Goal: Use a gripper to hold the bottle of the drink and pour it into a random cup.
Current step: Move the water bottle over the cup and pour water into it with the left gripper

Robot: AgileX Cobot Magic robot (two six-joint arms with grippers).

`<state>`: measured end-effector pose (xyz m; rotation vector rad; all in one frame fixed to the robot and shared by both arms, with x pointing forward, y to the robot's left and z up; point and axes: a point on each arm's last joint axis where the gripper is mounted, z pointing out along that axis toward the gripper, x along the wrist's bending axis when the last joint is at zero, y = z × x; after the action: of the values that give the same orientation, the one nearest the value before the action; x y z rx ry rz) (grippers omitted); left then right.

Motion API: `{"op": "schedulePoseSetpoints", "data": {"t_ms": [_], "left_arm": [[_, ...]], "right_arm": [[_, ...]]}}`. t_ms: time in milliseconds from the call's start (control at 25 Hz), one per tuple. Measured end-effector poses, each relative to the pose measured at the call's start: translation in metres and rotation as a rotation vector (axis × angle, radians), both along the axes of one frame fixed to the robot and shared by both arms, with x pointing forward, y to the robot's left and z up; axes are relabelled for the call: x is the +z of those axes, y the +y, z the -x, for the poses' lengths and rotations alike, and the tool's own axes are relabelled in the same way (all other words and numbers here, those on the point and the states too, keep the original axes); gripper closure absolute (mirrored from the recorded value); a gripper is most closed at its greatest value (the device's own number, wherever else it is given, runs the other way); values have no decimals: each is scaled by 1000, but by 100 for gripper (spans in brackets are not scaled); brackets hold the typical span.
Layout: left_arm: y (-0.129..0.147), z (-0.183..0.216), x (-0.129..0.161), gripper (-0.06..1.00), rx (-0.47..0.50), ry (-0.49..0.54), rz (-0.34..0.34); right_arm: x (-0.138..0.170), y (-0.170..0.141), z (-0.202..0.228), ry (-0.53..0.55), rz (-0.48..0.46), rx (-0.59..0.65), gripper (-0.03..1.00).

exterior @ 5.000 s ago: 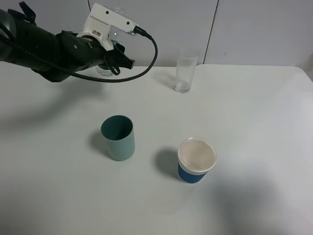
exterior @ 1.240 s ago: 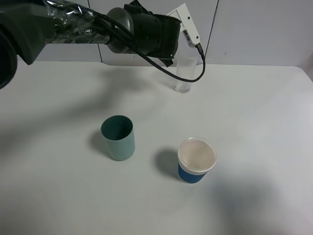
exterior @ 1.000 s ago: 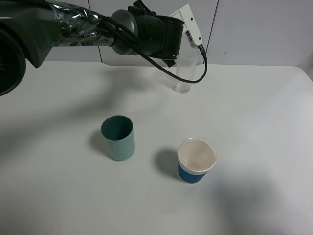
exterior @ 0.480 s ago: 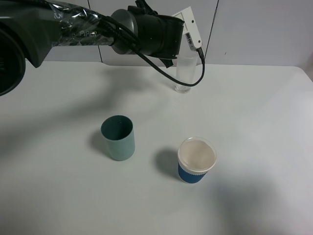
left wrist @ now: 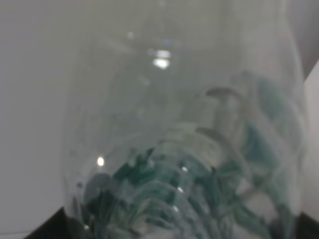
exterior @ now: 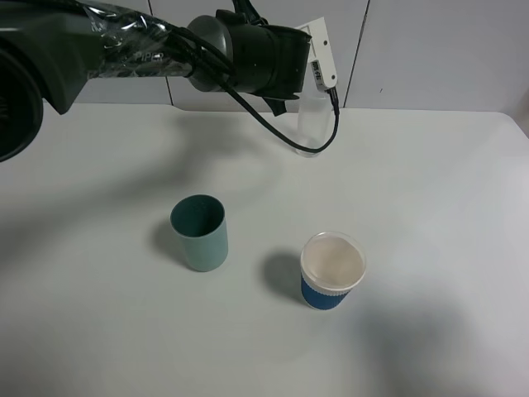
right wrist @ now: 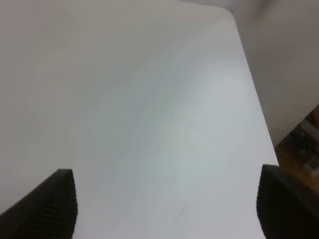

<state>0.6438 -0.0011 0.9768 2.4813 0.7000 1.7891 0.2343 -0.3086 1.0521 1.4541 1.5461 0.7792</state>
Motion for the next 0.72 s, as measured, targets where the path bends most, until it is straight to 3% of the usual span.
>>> {"op": "schedulePoseSetpoints", "data": {"t_ms": [720], "left_arm": [[6, -4, -3, 45, 26, 0, -13]], "right_arm": [[0, 0, 0, 0, 1, 0, 23]]}}
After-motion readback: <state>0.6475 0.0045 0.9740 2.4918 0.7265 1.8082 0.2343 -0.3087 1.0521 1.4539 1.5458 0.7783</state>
